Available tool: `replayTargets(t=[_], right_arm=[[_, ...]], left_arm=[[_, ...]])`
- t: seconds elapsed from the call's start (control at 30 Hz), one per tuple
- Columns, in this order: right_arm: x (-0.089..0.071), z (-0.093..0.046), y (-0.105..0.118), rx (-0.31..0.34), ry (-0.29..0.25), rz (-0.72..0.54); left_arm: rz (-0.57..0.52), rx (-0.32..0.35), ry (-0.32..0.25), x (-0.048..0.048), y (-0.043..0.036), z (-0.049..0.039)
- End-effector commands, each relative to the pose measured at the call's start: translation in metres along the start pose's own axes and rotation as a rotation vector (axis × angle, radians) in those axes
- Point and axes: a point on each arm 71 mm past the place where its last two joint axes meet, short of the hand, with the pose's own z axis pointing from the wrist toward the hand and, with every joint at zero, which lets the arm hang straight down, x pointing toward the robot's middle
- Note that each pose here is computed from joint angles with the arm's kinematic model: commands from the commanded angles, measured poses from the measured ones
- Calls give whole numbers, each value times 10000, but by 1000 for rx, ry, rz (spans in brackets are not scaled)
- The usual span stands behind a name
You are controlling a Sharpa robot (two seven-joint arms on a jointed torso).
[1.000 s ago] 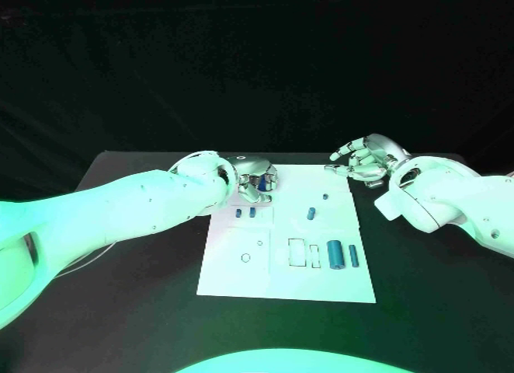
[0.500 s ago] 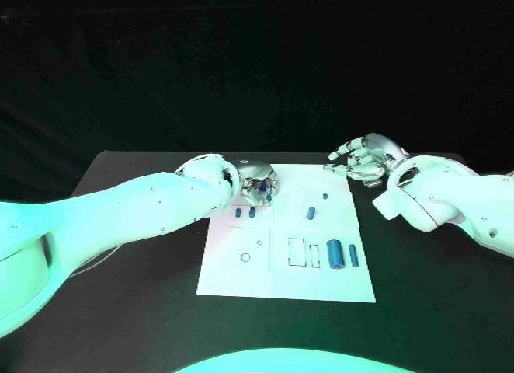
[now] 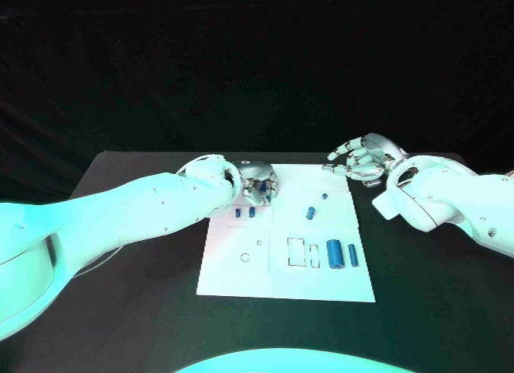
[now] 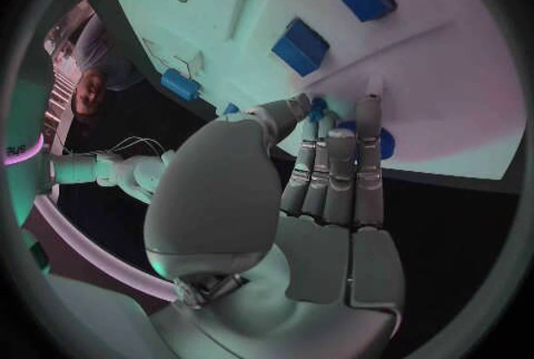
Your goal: Assemble the parts on the task board
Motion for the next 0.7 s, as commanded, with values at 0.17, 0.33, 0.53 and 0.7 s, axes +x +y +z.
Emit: replayTargets(t=[0.17,0.33,0.53,0.7], right_arm=[[7,0,2,-2,4,-2],[5,-4,1,-2,4,-1],[7,-2,1,-2,4,-2],[9,0,2,-2,5,-2]], left_arm=[[-1,-10,19,31,14,-1],[-2,-16,25,35,31,-13],[-2,-20,30,38,41,-22],[-2,-14,28,36,36,-25]])
